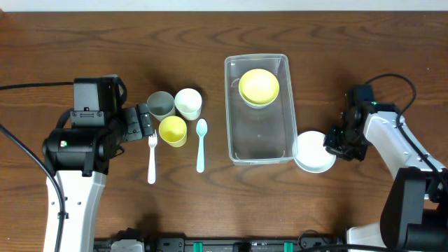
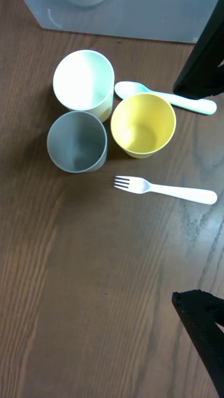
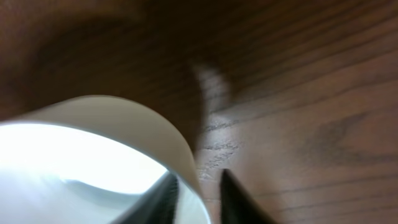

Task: Pack container
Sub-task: 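Grasp the white bowl rim with the right gripper and lift, then stack the white bowl onto the bowls in the container, release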

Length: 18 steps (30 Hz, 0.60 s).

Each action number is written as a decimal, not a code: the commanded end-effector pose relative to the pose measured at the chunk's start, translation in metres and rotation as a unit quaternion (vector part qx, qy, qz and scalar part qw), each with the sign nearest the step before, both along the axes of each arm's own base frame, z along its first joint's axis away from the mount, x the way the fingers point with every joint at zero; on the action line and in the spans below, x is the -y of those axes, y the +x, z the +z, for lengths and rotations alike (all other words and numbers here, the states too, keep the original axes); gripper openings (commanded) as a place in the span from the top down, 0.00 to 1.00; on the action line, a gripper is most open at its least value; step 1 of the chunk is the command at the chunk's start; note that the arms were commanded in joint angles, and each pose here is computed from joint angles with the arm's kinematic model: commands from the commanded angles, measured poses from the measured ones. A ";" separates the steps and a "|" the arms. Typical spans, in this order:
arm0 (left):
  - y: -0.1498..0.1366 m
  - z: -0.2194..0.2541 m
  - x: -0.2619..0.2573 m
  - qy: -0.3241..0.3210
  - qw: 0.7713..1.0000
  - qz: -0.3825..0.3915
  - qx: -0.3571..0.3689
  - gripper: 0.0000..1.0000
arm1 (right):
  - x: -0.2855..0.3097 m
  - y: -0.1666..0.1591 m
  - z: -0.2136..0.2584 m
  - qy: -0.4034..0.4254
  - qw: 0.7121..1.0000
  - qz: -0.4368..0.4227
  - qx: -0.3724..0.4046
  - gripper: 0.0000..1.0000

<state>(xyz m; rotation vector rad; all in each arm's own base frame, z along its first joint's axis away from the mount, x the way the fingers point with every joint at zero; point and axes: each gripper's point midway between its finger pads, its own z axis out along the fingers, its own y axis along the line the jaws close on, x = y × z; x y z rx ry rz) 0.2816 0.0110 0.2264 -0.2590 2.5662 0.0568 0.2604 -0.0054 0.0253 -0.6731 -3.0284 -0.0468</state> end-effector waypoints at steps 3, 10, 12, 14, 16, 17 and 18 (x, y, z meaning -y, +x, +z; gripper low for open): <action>0.002 0.008 -0.003 0.006 1.000 0.003 0.010 0.02 | 0.012 0.027 0.030 -0.033 0.998 -0.003 0.050 0.99; 0.002 0.008 -0.003 0.006 1.000 0.003 0.010 0.02 | 0.007 0.090 0.148 -0.026 0.982 0.001 0.187 0.99; 0.002 0.008 -0.003 0.006 1.000 0.003 0.010 0.02 | -0.009 0.103 0.175 -0.001 0.975 0.016 0.223 0.99; 0.002 0.008 -0.003 0.006 1.000 0.003 0.010 0.02 | -0.034 0.115 0.197 0.032 0.965 0.039 0.257 0.99; 0.002 0.008 -0.003 0.006 1.000 0.003 0.010 0.02 | -0.061 0.125 0.207 0.057 0.956 0.045 0.285 0.99; 0.002 0.008 -0.003 0.006 1.000 0.003 0.010 0.02 | -0.072 0.129 0.208 0.063 0.953 0.046 0.293 0.99; 0.002 0.008 -0.003 0.006 1.000 0.003 0.010 0.02 | -0.086 0.135 0.206 0.069 0.950 0.052 0.300 0.99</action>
